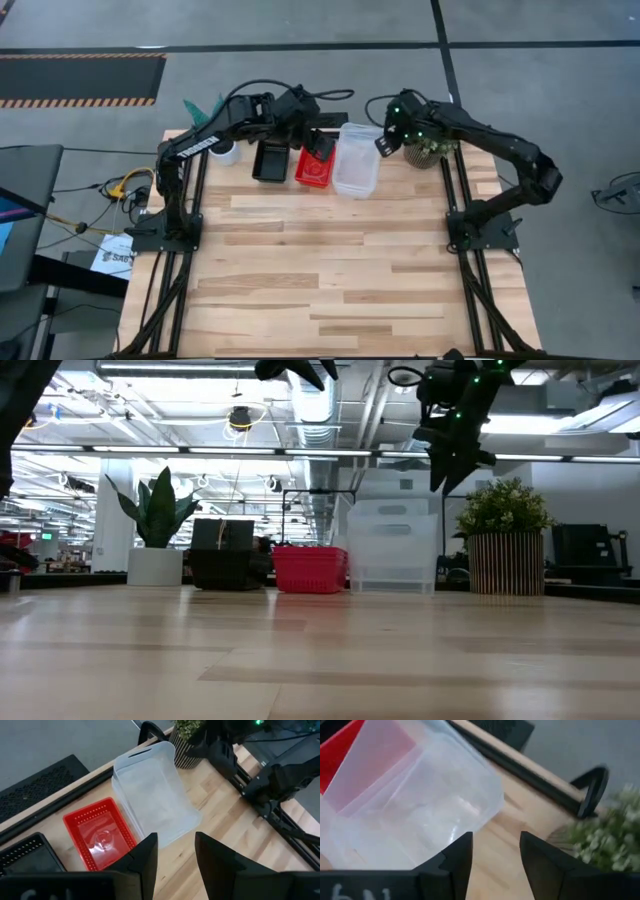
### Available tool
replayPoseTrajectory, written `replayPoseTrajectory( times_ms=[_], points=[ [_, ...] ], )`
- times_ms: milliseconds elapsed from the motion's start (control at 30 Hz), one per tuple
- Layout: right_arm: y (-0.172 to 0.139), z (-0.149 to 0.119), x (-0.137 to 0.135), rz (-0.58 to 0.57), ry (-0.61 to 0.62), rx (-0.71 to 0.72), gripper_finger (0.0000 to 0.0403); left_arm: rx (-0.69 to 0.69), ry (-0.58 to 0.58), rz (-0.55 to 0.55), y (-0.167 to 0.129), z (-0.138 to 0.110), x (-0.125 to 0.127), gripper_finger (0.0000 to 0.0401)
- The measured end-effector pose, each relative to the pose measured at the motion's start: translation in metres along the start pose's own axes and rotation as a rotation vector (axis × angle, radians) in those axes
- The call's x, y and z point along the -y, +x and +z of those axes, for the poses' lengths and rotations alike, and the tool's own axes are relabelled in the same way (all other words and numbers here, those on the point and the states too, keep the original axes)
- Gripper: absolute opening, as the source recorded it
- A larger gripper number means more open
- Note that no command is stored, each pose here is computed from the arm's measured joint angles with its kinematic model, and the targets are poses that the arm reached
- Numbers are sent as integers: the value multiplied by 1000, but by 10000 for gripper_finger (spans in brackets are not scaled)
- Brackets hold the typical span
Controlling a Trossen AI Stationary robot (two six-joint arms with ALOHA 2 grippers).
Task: Stack baskets by color
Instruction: Stack the transparent bin on the transparent bin
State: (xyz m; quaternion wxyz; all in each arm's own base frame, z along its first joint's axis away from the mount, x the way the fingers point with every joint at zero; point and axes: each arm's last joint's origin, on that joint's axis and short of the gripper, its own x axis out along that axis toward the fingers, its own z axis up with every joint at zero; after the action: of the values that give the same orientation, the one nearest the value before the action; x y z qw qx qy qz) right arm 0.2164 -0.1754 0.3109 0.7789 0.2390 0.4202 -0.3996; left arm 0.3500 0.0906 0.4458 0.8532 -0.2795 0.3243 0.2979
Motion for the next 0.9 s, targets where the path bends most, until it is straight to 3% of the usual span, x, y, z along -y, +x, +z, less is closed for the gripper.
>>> replayPoseTrajectory(
  times_ms=[333, 633, 767, 900],
  points=[
    [21, -14, -37, -65, 0, -90, 197, -6, 21, -10, -1, -3, 5, 117],
    [49, -16, -45, -114, 29, -156, 196, -5, 28, -11, -1, -3, 5, 117],
    [53, -16, -46, -112, 54, -161, 176, -3, 28, -9, 0, -3, 5, 117],
    [53, -15, -45, -109, 61, -158, 132, -1, 28, -6, 0, -3, 5, 117]
  ],
)
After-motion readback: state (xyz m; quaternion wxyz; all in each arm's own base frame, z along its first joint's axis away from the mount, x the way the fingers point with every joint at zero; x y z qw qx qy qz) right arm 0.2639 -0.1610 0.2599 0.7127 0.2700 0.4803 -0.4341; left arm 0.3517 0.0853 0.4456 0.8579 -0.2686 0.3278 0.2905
